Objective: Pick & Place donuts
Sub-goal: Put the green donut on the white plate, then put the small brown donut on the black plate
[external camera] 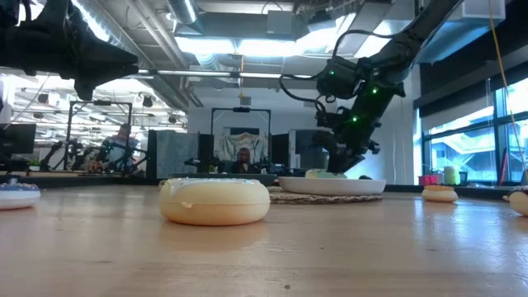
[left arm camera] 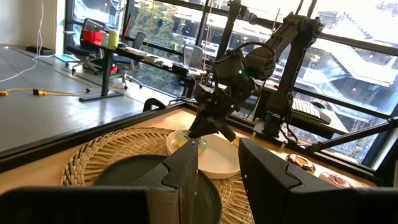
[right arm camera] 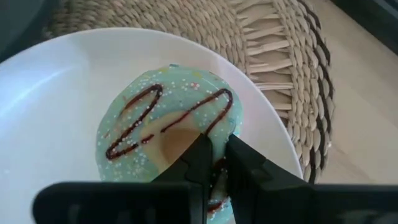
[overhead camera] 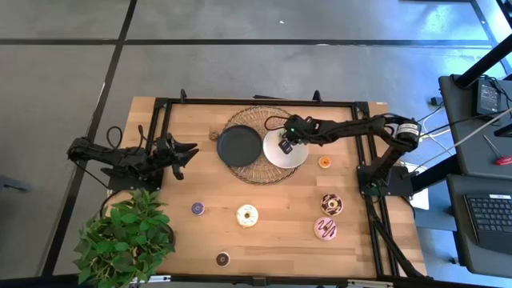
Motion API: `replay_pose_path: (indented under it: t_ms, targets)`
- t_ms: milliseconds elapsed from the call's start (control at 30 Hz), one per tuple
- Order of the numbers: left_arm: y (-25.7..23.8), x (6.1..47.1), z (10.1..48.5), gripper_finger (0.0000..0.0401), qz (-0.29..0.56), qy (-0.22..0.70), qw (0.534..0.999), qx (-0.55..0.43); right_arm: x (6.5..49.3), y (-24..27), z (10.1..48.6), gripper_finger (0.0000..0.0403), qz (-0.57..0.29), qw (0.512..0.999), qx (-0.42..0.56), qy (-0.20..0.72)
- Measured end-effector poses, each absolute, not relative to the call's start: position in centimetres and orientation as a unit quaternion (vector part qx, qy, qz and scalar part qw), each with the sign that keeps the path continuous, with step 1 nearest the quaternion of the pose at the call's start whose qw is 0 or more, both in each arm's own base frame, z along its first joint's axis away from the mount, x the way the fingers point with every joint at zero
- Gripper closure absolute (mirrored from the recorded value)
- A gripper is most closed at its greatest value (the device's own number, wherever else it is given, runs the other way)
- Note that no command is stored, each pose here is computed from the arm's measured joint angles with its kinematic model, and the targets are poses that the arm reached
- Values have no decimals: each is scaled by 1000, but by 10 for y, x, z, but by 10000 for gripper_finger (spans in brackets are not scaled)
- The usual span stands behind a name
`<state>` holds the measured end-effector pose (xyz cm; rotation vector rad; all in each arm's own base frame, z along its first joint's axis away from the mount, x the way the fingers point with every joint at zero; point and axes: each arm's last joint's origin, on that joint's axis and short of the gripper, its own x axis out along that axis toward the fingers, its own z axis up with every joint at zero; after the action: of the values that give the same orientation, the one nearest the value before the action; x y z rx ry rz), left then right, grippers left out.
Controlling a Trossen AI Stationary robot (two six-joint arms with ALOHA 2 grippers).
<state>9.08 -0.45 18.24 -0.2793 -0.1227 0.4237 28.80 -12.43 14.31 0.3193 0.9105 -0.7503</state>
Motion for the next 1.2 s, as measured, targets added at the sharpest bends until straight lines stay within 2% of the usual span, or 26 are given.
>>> replay_pose_path:
  t_ms: [200,467,633,900,1067,1200]
  targets:
    - [-5,91,182,289,209,-61,966,-138,288,-124,143,347,-343,823,131,434]
    - [-5,91,182,289,209,-61,966,-138,286,-124,150,273,-344,825,132,428]
    - [-5,91,182,289,209,-61,966,-138,287,-124,167,244,-345,831,133,417]
    - [-5,91,183,289,208,-63,965,-143,273,-118,206,233,-344,829,132,421]
    - [-6,92,183,291,185,-64,968,-157,250,-91,237,233,-323,841,129,415]
    - [-4,94,180,296,231,-49,961,-143,229,-65,246,233,-300,856,135,398]
